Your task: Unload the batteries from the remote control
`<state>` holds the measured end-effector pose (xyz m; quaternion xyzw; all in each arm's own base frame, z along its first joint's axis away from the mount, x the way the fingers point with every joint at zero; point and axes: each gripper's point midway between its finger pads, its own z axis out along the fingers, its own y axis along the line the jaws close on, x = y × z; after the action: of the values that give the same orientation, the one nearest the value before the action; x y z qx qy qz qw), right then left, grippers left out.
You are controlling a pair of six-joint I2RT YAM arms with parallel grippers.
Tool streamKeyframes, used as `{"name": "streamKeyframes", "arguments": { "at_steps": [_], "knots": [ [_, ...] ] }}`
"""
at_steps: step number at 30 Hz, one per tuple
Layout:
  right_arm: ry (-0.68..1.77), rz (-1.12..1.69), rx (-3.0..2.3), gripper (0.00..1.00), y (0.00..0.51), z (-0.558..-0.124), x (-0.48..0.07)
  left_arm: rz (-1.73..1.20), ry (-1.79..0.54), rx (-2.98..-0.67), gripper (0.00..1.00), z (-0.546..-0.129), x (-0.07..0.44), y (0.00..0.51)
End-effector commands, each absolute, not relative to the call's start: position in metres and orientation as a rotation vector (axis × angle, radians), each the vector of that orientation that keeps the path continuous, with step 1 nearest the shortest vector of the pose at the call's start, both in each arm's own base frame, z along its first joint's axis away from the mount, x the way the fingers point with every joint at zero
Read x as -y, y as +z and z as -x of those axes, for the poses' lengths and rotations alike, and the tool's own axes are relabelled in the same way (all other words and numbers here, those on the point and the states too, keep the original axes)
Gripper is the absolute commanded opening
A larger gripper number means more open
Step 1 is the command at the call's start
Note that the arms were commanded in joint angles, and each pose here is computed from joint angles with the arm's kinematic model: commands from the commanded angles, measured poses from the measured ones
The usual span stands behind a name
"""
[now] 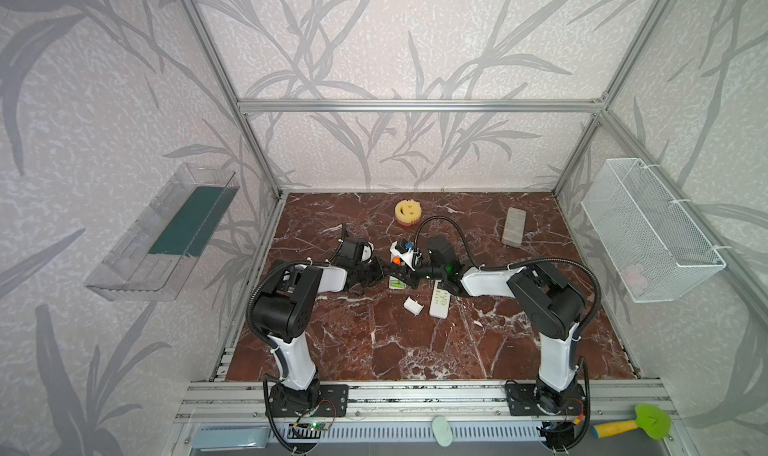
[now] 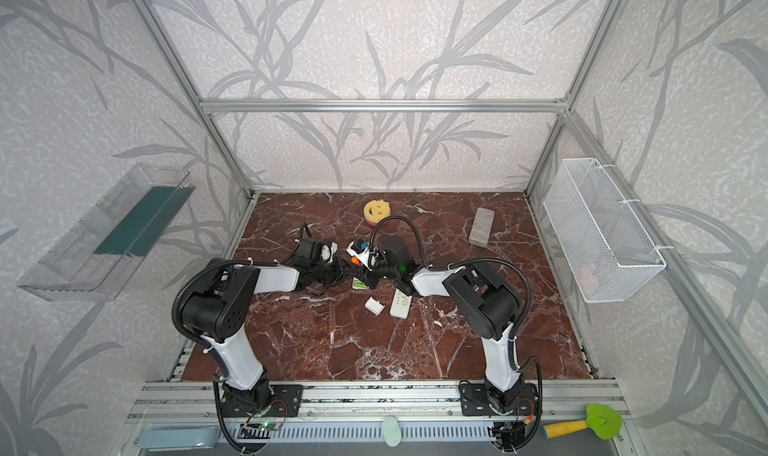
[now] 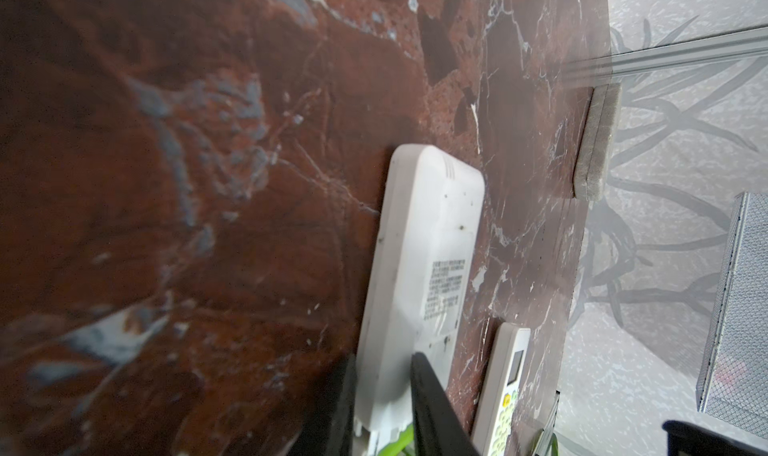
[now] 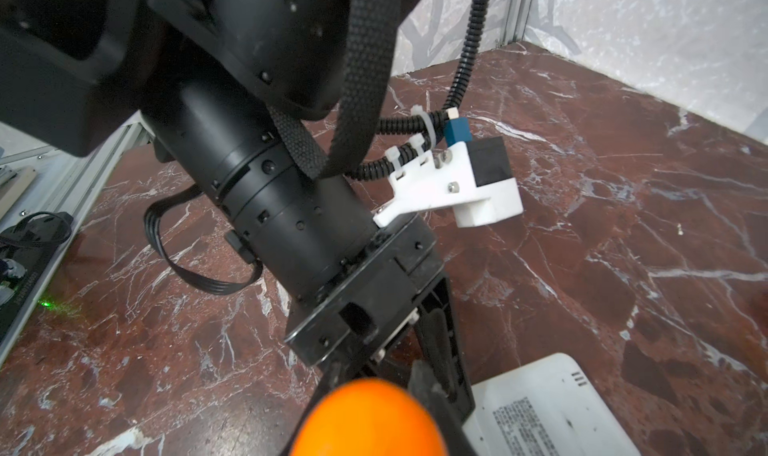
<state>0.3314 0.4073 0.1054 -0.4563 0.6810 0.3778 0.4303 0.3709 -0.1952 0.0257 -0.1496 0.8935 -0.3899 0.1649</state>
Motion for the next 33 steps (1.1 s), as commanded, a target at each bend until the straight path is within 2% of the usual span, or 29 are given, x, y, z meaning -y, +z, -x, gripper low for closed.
{"name": "streamKeyframes", "arguments": {
  "at_steps": [1, 17, 33],
  "knots": [
    [0.938, 1.063, -1.831, 0.00, 0.077, -0.338, -0.399, 0.485, -1.083, -2.582, 0.27, -0.370, 0.190, 0.013],
    [1.164, 0.683, -1.833, 0.00, 0.098, -0.379, -0.379, 0.481, -1.102, -2.604, 0.27, -0.358, 0.191, 0.010],
    [1.240, 0.624, -1.791, 0.00, 0.115, -0.384, -0.378, 0.499, -1.119, -2.607, 0.26, -0.347, 0.190, 0.007]
  ]
}}
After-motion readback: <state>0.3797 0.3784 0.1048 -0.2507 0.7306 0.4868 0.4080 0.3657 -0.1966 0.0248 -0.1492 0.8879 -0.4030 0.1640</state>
